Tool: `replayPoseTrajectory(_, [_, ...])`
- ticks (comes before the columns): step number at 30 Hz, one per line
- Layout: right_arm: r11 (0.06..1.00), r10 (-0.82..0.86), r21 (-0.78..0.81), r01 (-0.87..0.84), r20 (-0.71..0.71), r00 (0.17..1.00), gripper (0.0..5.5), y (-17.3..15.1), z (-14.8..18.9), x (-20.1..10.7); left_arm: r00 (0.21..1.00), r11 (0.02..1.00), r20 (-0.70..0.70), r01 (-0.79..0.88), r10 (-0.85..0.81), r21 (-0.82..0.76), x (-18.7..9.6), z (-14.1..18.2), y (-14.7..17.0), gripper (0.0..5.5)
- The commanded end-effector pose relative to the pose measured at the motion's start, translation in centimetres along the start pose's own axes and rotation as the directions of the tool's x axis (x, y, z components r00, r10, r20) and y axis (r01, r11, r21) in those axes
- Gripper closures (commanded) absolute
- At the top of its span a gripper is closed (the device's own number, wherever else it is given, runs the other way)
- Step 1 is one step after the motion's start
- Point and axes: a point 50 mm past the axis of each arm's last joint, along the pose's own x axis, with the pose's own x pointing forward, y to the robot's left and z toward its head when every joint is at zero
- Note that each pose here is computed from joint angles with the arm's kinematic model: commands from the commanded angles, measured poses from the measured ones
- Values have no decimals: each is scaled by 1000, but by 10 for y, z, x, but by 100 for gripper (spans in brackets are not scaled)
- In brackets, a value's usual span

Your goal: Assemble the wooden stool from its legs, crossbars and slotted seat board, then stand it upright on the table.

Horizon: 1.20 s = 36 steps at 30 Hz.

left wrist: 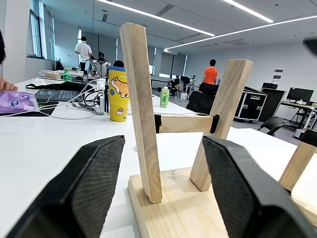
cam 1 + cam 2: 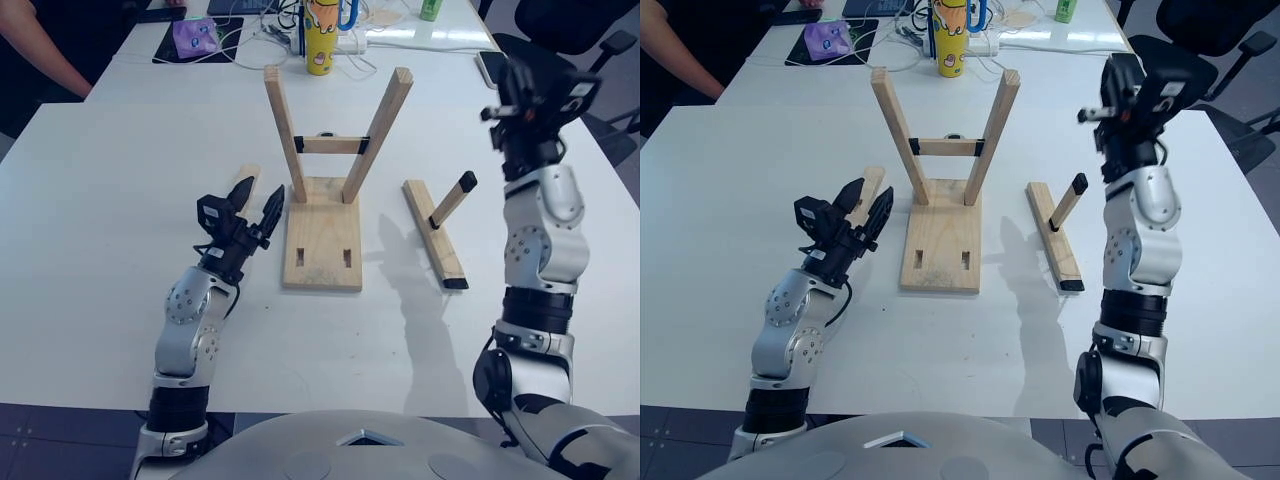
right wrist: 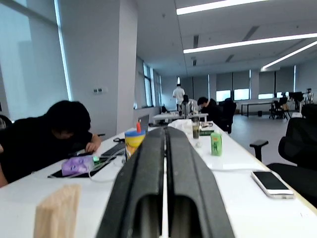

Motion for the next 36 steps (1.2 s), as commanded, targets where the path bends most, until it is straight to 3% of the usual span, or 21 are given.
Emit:
replayPoseTrajectory(1, [999, 11, -36, -13, -59, 998, 547, 1, -7, -2, 1000, 1000, -5, -13, 13, 0, -2, -1, 0, 258])
replayPoseTrajectory(3, [999, -1, -47, -15, -313, 950, 547, -1, -57, -23, 1000, 1000, -3, -17, 17, -1, -3, 0, 0, 258])
replayPoseTrajectory(4, [999, -18, -43, -2, -463, 886, 547, -5, -88, -46, 1000, 1000, -1, -17, 17, -2, -2, 0, 0, 258])
replayPoseTrajectory(5, [998, -47, -6, 56, -639, 768, 547, -10, -123, -76, 1000, 1000, 1, -16, 16, -3, -1, 0, 0, 258])
replayPoseTrajectory(6, [995, -64, 9, 103, -726, 685, 547, -14, -143, -104, 1000, 1000, 2, -9, 9, -3, 1, 1, 0, 258])
replayPoseTrajectory(7, [993, -53, 26, 112, -756, 652, 547, -14, -151, -118, 1000, 1000, 3, -4, 4, -4, 2, 1, 0, 258])
replayPoseTrajectory(9, [990, -8, 87, 109, -743, 670, 547, -7, -150, -114, 1000, 1000, 5, -4, 4, -5, 2, 2, 1, 258])
replayPoseTrajectory(13, [990, 54, 136, 30, -578, 814, 547, 4, -118, -60, 1000, 1000, 5, -16, 16, 0, 3, 0, 0, 258])
replayPoseTrajectory(19, [995, 42, 101, 10, -500, 865, 547, -1, -99, -45, 999, 998, -19, -36, 37, 51, 4, -3, 1, 258])
replayPoseTrajectory(24, [968, 144, 237, -84, -253, 957, 547, 15, -58, -27, 998, 998, -32, -44, 46, 55, 5, -5, 3, 258])
replayPoseTrajectory(25, [927, 226, 344, -147, -203, 953, 547, 28, -47, -22, 998, 998, -33, -45, 47, 52, 5, -5, 4, 258])
replayPoseTrajectory(28, [767, 489, 530, -362, -117, 864, 547, 59, -25, -28, 998, 998, -38, -45, 47, 47, 5, -7, 5, 258])
replayPoseTrajectory(30, [704, 618, 561, -435, -185, 764, 547, 65, -31, -46, 998, 998, -37, -43, 44, 47, 6, -7, 5, 258])
replayPoseTrajectory(34, [717, 696, 505, -481, -468, 545, 547, 58, -67, -98, 999, 998, -39, -34, 36, 47, 7, -8, 6, 258])
replayPoseTrajectory(36, [714, 700, 512, -478, -523, 486, 547, 56, -78, -117, 998, 998, -43, -34, 36, 45, 6, -10, 6, 258])
